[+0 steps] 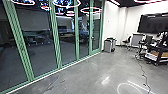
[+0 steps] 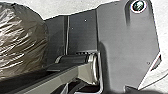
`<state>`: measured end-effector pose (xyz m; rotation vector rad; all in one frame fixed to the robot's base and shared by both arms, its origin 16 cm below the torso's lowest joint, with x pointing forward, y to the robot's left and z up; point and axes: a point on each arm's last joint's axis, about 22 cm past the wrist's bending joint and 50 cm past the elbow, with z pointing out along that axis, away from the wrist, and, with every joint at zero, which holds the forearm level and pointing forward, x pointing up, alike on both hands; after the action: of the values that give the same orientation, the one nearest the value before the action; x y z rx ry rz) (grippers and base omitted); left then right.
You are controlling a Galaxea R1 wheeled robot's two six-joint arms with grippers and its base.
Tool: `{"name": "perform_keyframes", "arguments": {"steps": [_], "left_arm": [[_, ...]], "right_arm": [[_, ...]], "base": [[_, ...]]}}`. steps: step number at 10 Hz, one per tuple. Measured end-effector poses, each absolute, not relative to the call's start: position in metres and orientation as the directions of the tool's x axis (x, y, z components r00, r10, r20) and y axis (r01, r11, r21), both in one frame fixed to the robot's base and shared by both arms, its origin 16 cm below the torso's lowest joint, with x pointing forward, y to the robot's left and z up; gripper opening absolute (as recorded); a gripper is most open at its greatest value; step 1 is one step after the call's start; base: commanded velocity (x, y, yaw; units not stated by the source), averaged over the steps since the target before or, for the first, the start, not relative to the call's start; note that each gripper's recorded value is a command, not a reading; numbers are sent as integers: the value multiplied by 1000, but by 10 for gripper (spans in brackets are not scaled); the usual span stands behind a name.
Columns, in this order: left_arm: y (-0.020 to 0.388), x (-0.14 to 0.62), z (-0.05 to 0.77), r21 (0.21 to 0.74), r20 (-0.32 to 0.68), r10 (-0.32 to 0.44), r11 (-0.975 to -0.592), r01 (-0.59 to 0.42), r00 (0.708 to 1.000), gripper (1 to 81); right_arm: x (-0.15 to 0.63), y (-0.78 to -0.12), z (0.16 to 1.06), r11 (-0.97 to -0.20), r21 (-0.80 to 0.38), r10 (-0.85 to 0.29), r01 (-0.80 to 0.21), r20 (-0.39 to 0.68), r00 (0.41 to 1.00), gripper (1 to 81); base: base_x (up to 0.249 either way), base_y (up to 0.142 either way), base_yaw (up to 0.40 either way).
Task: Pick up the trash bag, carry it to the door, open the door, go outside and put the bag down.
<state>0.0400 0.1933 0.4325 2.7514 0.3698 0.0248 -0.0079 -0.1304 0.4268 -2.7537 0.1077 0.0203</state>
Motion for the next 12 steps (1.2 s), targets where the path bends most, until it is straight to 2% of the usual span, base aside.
{"name": "perform_keyframes", "arguments": {"steps": [5, 12], "left_arm": [[193, 40, 432, 357, -31, 258, -900, 252, 966, 10], [192, 42, 433, 359, -29, 258, -899, 251, 966, 10]], "right_arm": [[-8, -131, 427, -924, -374, -73, -78, -28, 997, 811], [-8, -133, 426, -925, -371, -73, -78, -28, 997, 811]], "base": [[124, 0, 0], [112, -71, 0]]}}
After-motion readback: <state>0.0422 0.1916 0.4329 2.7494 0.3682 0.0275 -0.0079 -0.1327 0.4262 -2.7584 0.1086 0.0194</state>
